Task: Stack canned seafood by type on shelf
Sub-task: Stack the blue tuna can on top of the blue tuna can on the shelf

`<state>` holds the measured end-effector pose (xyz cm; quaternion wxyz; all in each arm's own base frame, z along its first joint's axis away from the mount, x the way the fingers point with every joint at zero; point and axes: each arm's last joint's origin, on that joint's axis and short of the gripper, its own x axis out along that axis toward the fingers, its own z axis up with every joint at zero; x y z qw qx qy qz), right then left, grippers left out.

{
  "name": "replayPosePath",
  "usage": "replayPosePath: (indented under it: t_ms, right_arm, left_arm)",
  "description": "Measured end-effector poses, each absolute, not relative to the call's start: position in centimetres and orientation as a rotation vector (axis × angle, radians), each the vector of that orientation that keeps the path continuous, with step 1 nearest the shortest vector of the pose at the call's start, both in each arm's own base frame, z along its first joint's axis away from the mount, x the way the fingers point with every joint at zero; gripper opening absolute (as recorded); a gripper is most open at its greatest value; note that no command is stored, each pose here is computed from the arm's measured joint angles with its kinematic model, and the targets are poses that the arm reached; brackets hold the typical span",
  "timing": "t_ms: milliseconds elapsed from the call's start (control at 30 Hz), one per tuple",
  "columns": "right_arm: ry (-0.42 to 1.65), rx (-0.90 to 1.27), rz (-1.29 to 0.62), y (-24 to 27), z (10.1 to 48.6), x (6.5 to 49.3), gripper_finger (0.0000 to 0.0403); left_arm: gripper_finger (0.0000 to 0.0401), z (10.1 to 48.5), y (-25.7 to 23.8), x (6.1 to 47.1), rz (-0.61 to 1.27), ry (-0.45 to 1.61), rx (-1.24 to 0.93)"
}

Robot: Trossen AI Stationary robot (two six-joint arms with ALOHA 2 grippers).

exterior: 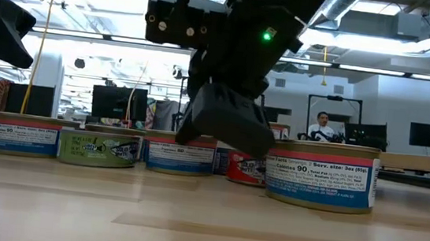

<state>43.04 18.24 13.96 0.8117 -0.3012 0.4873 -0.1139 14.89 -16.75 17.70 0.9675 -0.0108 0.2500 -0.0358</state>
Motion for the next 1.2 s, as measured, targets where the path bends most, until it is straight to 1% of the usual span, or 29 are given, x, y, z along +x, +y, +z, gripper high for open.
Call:
replayPosePath:
  t_ms: [133, 300, 533, 700, 967, 1200]
  right_arm:
    - [1.038, -0.648, -0.224, 18.9, 14.0, 42.7, 0.0014]
    - [1.038, -0.634, -0.214, 19.5, 13.9, 42.5, 0.0035]
    - [1.043, -0.645, -0.19, 20.0, 13.8, 42.1, 0.0018]
    - [1.042, -0.679, -0.163, 20.7, 13.8, 41.8, 0.0021]
    - [1.03, -0.779, -0.218, 21.0, 13.6, 41.4, 0.0017]
    - [1.043, -0.839, -0.278, 20.1, 13.5, 41.5, 0.0016]
  left_arm:
    - [0.0279, 17.7, -16.8, 14.9, -0.072, 0.505, -0.022]
    - [0.0279, 17.7, -16.8, 14.9, -0.072, 0.505, -0.022]
    - [0.0279, 17.7, -16.8, 14.9, -0.072, 0.505, -0.022]
    - [0.0279, 17.7, -16.8, 14.9, -0.072, 0.505, -0.022]
    - [0.0279, 17.7, -16.8, 14.9, -0.071, 0.504, -0.022]
    - [0.0279, 17.7, -16.7, 14.9, -0.066, 0.502, -0.021]
